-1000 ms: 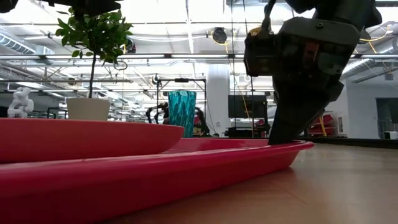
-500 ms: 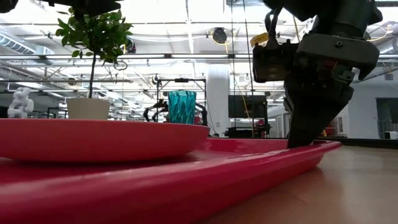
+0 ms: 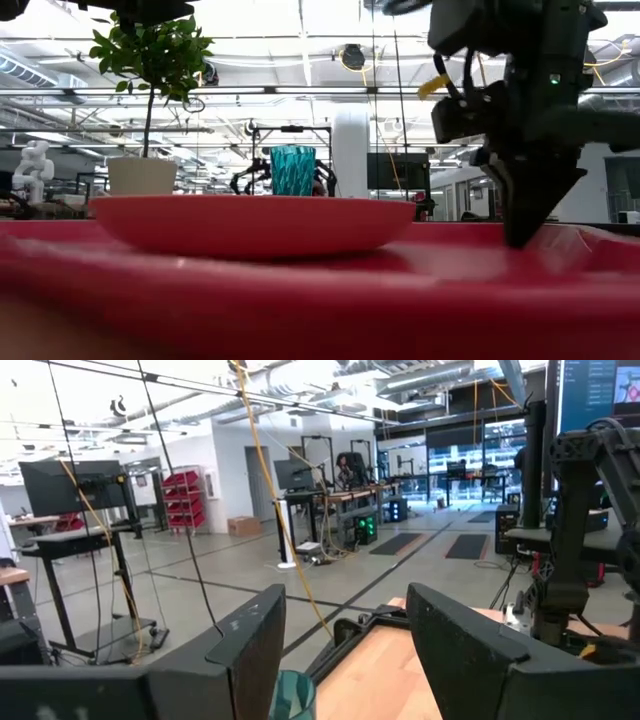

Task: Pick and place plate/cup/fork/spoon on tray
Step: Move the red tray to the center of the table

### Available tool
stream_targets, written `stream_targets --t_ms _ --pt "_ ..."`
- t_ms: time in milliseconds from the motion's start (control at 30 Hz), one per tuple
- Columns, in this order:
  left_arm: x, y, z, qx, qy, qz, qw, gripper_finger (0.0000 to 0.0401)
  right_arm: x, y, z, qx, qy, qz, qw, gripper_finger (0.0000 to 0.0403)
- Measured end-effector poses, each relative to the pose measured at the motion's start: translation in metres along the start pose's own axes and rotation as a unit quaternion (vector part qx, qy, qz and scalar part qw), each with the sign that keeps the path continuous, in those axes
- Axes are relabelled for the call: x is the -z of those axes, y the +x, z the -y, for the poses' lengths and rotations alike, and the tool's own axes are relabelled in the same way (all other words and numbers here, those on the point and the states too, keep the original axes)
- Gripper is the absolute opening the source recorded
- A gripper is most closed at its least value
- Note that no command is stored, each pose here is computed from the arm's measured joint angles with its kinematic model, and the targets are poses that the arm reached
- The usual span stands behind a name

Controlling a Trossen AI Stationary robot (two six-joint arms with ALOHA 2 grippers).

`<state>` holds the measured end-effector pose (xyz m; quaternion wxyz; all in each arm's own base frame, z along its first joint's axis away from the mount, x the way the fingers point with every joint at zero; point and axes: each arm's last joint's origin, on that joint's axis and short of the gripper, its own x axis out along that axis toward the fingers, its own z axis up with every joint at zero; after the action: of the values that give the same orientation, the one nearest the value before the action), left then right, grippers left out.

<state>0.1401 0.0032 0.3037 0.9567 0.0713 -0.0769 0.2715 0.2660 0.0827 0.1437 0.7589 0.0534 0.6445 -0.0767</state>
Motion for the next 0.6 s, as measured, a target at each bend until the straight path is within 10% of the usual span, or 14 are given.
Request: stream_targets --t_ms 367,600 --pt "0.000 0.000 0.000 0.000 0.000 0.000 1.000 0.0214 -0.004 -0.009 0.011 0.003 -0.183 0.011 0.983 0.0000" --pt "0.000 0.000 0.000 0.000 0.009 0.000 1.000 0.0214 -0.009 -0.009 0.018 0.017 -0.153 0.024 0.988 0.0000"
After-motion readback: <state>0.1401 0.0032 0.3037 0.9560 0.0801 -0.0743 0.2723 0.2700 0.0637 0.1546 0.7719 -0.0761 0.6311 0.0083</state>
